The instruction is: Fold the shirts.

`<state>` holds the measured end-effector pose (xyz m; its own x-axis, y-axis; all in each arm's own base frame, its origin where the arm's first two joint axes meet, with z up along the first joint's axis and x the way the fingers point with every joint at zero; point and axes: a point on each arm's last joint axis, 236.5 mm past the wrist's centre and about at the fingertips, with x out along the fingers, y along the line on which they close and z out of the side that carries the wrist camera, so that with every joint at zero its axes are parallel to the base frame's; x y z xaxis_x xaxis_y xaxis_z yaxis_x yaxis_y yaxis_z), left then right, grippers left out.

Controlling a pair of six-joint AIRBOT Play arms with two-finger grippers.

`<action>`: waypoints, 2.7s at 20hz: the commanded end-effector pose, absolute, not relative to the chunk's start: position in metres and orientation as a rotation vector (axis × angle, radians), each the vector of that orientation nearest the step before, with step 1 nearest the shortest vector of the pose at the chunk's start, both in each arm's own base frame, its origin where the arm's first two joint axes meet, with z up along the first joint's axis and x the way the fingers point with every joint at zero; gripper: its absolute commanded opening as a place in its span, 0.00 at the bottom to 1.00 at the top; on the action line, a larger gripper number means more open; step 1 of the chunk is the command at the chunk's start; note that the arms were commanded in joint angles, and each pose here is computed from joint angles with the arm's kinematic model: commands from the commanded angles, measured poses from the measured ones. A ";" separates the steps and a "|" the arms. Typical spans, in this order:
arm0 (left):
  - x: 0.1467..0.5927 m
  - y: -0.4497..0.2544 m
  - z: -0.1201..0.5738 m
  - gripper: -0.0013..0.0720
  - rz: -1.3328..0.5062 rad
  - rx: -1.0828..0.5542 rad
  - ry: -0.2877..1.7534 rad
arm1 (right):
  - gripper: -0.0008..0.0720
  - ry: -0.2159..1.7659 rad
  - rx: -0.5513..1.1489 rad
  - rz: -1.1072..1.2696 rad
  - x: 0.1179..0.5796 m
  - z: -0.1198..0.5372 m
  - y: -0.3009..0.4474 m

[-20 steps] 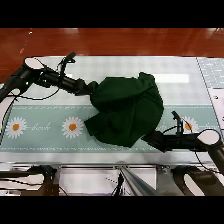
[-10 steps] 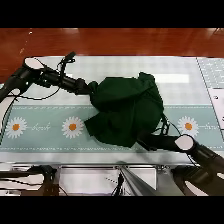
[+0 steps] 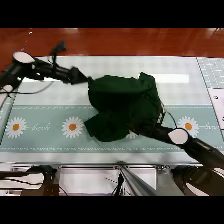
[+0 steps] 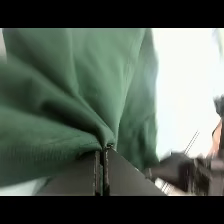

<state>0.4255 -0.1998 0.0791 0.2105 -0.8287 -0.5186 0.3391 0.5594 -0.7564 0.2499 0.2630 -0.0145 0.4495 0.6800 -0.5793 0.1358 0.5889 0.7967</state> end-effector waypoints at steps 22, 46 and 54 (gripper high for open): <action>0.248 -0.076 0.462 0.05 -0.373 -0.101 0.201 | 0.05 0.486 0.305 0.157 0.217 0.344 0.050; 0.347 -0.028 0.164 0.05 -0.218 -0.474 0.814 | 0.05 1.453 0.304 0.391 0.347 0.103 0.050; 0.433 -0.092 0.077 0.05 -0.278 -0.474 0.877 | 0.05 1.321 0.401 0.277 0.445 0.025 0.037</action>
